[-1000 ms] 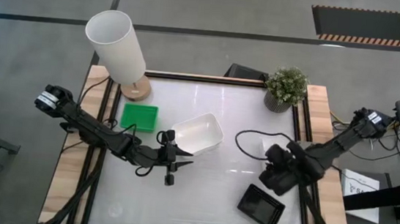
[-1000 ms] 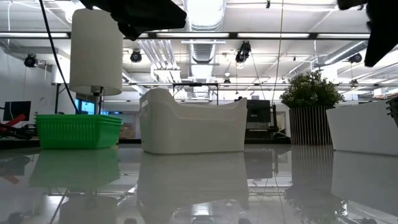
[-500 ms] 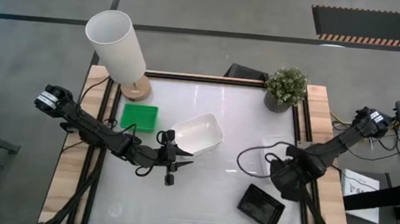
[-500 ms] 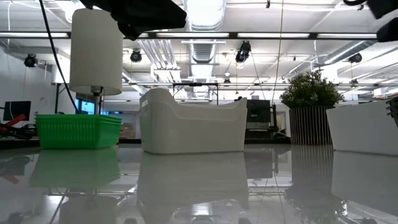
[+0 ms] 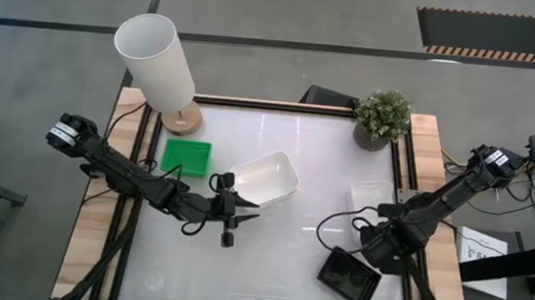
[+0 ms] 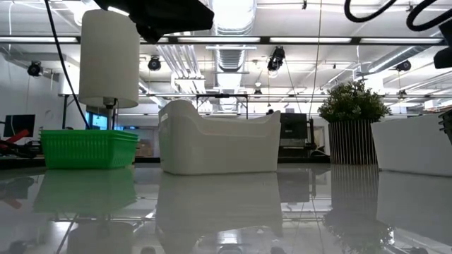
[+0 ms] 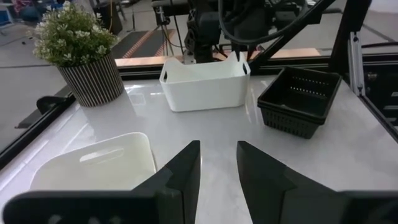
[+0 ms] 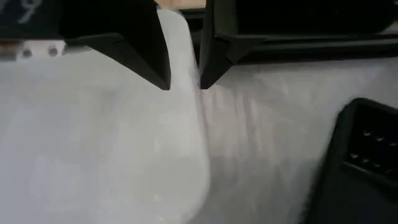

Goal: Stack baskets by color
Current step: Stack the right white bin on top of the white bin

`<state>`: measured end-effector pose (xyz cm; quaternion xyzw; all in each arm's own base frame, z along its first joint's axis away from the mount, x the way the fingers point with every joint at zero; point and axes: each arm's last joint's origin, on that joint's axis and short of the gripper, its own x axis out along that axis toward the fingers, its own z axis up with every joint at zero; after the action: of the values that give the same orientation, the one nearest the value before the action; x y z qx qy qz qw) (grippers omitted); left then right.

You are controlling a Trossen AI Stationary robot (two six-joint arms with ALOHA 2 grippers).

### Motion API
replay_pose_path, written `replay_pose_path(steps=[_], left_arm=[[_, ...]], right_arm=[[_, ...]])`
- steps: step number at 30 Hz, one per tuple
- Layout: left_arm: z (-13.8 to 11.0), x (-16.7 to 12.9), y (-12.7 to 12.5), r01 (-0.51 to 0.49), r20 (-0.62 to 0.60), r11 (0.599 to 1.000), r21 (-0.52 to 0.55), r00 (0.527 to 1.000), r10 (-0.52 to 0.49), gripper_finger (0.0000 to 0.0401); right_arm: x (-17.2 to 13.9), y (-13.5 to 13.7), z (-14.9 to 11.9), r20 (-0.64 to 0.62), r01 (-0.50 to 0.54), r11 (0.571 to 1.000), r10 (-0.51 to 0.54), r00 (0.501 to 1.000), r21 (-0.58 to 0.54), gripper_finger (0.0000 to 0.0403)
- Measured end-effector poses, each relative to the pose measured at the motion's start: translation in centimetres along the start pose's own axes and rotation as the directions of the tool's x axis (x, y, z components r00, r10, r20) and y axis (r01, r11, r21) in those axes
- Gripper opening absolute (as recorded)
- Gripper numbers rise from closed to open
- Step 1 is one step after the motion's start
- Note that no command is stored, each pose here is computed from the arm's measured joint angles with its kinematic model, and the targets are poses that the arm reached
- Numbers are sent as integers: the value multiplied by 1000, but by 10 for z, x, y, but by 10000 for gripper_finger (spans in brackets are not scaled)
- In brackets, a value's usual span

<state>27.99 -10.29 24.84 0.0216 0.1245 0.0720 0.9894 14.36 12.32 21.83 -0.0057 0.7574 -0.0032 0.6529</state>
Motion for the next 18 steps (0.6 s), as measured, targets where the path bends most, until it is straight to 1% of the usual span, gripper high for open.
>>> replay_pose_path(steps=[2, 8, 10, 12, 18], left_arm=[[0, 0, 0, 0, 0, 1000, 0, 1000, 0, 89], [0, 0, 0, -1, 2, 1000, -3, 1000, 1, 89], [0, 0, 0, -1, 3, 1000, -3, 1000, 1, 89], [0, 0, 0, -1, 3, 1000, -3, 1000, 1, 89], [1, 0, 0, 0, 13, 1000, -9, 1000, 1, 89]], right_arm=[[3, 2, 3, 29, -6, 1000, 7, 1000, -29, 71], [7, 2, 9, 132, 42, 996, -31, 991, -77, 29], [8, 2, 11, 159, 70, 995, -57, 986, -76, 14], [8, 1, 12, 194, 100, 993, -85, 977, -70, 10], [7, 2, 16, 275, 144, 988, -123, 954, -55, 9]])
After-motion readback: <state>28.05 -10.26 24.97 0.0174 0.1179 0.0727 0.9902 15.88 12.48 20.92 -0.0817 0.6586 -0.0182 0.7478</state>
